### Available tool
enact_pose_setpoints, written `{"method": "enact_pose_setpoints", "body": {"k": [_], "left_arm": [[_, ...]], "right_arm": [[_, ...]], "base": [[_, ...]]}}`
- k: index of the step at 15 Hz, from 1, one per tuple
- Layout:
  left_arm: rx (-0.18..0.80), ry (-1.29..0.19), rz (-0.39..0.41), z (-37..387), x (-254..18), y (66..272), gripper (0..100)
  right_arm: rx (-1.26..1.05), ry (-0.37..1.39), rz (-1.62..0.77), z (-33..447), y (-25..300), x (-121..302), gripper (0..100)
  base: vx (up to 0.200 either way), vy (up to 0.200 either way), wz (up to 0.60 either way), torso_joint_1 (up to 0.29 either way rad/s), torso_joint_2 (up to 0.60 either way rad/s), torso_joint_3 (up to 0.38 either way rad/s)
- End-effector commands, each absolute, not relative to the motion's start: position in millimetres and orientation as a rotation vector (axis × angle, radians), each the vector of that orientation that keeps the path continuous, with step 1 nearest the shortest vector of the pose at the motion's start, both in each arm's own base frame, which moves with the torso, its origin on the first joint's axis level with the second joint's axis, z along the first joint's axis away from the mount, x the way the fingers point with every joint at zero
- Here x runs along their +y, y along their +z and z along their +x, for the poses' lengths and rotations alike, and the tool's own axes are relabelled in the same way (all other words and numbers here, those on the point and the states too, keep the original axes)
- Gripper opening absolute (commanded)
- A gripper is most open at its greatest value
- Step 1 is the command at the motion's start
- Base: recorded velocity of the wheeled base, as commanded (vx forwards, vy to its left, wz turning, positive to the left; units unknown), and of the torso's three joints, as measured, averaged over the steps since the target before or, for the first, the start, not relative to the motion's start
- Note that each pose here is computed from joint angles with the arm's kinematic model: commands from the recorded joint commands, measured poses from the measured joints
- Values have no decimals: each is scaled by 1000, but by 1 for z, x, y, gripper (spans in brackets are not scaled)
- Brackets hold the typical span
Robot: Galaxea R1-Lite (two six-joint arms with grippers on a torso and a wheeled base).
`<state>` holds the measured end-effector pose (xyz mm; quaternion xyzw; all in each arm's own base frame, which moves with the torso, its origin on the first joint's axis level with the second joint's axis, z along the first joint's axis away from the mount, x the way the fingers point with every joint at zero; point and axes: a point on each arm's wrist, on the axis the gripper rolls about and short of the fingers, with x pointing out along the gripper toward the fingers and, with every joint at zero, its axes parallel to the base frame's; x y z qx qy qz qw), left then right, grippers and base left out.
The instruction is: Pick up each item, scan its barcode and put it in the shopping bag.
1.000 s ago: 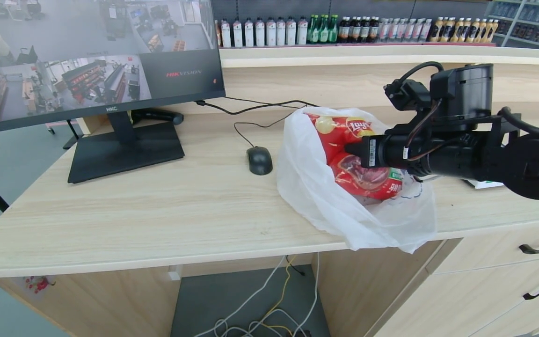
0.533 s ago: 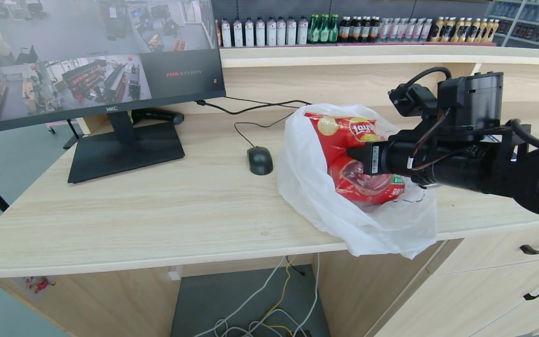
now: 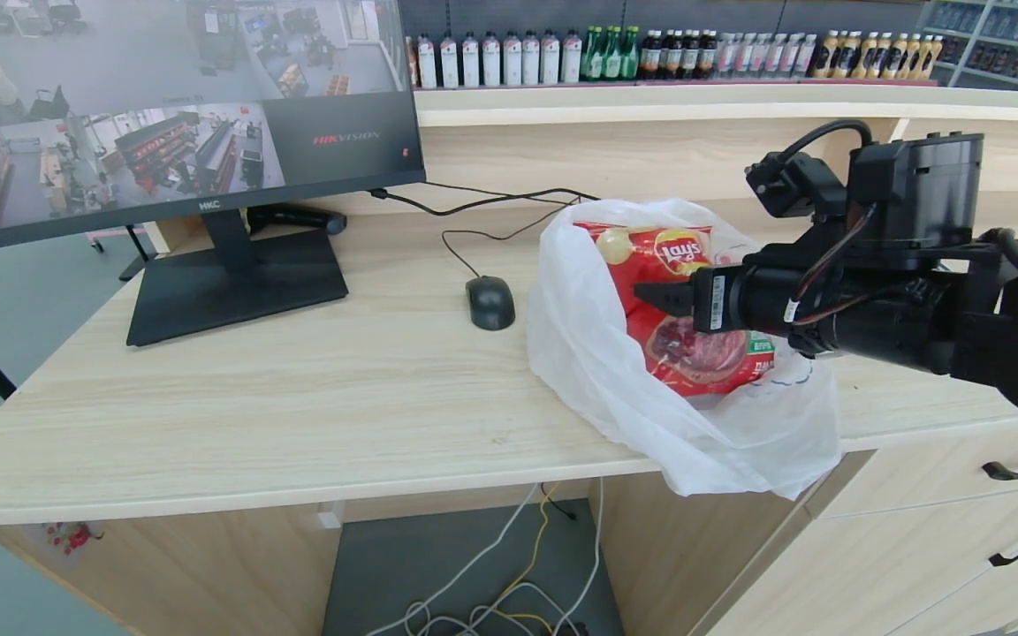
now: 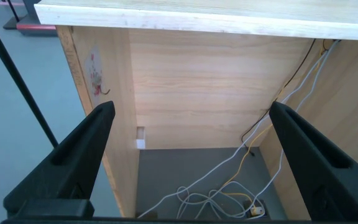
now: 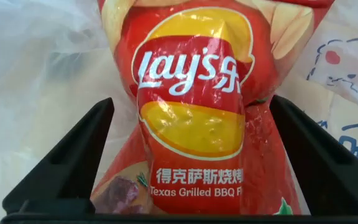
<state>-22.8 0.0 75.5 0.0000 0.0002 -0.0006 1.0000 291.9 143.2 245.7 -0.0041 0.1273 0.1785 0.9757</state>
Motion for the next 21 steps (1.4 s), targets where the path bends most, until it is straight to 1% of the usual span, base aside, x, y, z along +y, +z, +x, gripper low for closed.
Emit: {"method": "enact_pose_setpoints", "body": {"k": [1,7,9,13,15,19,21], "left_arm": [[0,0,0,-23,0,75,100],[0,-2,0,-23,0,75,100],[0,2,0,-23,0,75,100],[0,-2,0,-23,0,75,100],[0,0,0,-23,0,75,100],[0,0,0,-23,0,75,100],[0,-2,0,-23,0,75,100]], "right_arm": [[229,364,-2,289,251,143,100],[164,364,17,282,265,138,100],[132,364,21,272,275,134,100],[64,370,9,247,281,121,100],[-22,379,33,229,269,112,100],[-249,396,100,207,236,101,100],[-314,418,110,201,227,99,100]], "base": [[0,0,0,0,0,0],[0,0,0,0,0,0],[0,0,0,0,0,0],[0,0,0,0,0,0],[0,0,0,0,0,0],[0,0,0,0,0,0],[0,0,0,0,0,0]]}}
